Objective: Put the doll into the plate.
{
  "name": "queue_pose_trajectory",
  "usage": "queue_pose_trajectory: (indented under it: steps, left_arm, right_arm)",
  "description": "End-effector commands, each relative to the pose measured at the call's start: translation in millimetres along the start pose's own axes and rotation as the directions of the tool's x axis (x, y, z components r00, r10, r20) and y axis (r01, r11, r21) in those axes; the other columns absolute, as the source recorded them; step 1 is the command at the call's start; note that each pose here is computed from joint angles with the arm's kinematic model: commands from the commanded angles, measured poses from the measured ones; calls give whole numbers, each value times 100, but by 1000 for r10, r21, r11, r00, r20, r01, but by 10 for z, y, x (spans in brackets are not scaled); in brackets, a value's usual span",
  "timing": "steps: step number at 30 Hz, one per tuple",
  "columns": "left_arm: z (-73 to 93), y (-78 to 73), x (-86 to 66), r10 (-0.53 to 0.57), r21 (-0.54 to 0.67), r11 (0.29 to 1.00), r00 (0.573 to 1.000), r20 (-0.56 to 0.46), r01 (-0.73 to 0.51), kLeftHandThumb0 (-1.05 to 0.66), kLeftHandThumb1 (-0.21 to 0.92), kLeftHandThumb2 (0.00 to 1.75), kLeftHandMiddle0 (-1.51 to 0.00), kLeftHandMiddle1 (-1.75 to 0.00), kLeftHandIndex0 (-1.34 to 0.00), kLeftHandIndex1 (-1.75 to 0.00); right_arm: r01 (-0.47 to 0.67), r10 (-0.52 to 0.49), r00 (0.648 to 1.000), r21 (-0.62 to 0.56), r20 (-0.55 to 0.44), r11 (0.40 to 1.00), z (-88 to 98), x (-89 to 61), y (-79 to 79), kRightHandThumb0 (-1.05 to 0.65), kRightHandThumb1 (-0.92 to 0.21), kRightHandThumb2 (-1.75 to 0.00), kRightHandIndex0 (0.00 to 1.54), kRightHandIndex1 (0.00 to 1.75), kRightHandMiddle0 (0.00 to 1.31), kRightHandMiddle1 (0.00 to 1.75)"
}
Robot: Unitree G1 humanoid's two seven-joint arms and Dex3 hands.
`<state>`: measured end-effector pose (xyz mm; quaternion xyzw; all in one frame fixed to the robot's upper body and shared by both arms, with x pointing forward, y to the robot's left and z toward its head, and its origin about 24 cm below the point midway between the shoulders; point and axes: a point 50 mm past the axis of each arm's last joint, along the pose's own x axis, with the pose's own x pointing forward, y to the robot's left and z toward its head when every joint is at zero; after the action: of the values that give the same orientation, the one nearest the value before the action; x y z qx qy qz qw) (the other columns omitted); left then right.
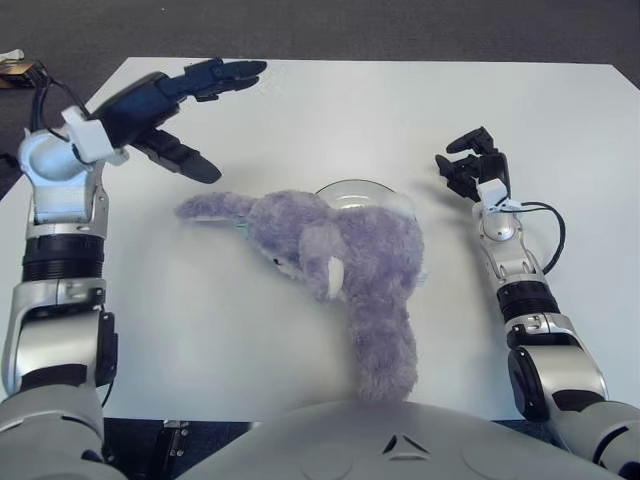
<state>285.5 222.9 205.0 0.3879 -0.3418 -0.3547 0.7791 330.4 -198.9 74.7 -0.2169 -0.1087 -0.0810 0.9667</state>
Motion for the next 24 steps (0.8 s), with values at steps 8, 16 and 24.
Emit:
queue_pose_trajectory:
  steps: [8,16,24]
  left_arm:
    - [109,-196,77,30,40,999,991,131,-35,-94,91,1,-27,-1,-25,-7]
    - [111,-215,66,32,46,998,990,136,-39,-92,91,0,-28,0,-26,-7]
    - [173,-364,-5,26,67,997,991,128,-35,-88,92,1,-27,0,-22,-4]
  right_arm:
    - [-7,6,1000,-42,-16,999,-34,10,-35,-35,-92,-40,83,87,32,161]
    - [-7,6,1000,-46,-16,999,-36,10,-35,-35,-92,-41,82,87,31,162]
    - [0,-1,1000,-78,-8,997,-57,6,-77,-35,-92,-43,82,86,29,164]
